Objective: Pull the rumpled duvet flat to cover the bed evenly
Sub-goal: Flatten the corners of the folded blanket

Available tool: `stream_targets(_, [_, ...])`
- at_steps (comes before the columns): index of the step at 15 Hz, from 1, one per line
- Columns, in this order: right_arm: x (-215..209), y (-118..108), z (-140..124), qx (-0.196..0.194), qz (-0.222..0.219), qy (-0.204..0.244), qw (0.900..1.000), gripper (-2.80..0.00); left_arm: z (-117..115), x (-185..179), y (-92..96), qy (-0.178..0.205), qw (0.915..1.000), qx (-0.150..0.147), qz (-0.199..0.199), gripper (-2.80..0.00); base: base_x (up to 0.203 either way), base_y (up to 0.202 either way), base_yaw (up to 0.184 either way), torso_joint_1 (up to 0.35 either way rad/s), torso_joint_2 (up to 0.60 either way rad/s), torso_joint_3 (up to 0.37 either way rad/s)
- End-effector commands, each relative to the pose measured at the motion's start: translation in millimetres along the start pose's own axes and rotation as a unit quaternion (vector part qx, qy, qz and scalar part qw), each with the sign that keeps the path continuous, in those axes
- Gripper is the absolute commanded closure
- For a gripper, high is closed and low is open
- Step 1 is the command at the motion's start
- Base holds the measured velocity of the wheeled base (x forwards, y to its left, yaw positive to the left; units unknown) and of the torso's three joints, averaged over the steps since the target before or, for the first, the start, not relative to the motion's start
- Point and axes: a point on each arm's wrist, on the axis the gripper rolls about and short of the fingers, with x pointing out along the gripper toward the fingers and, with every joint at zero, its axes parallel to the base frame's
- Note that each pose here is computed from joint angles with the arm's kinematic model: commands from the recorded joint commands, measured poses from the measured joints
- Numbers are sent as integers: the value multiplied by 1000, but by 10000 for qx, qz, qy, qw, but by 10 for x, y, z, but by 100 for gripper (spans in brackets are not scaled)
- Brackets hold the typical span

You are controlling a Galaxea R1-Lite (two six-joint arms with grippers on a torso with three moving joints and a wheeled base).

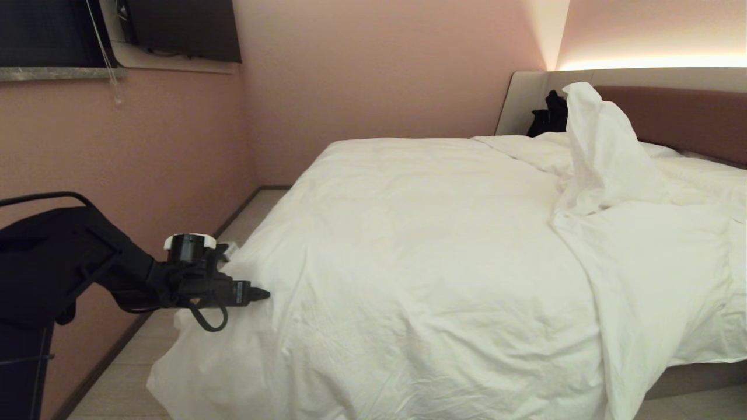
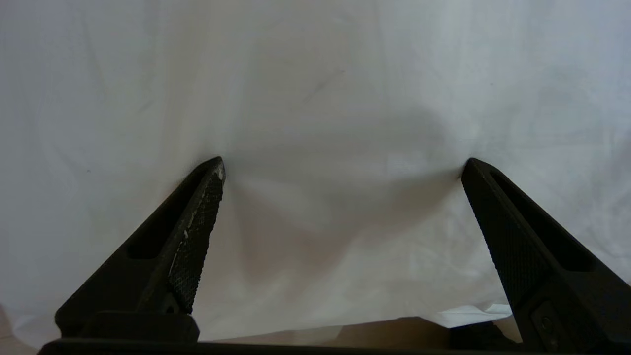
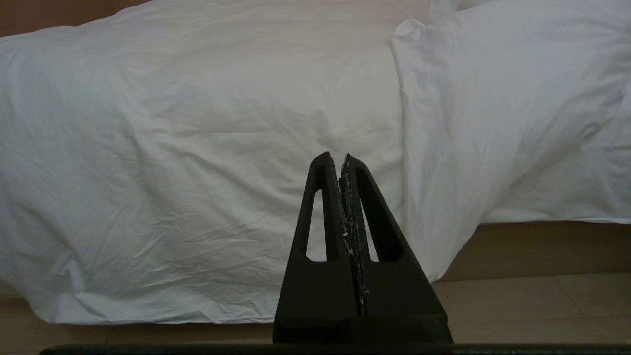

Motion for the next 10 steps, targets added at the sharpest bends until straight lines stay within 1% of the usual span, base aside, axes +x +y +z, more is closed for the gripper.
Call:
stream_targets(1, [1, 0, 1, -2, 1, 2, 10000, 0, -19, 63, -19, 44, 10000, 20, 61, -280, 0, 0, 0, 0, 0, 0])
stream_targets(7, [0, 0, 0, -2, 1, -4, 10000, 0, -27, 87, -18, 54, 10000, 24, 63, -280, 0, 0, 0, 0, 0, 0])
stream_targets(10, [0, 0, 0, -2, 1, -4, 10000, 0, -27, 92, -13, 57, 9999, 16, 132, -280, 0, 0, 0, 0, 0, 0])
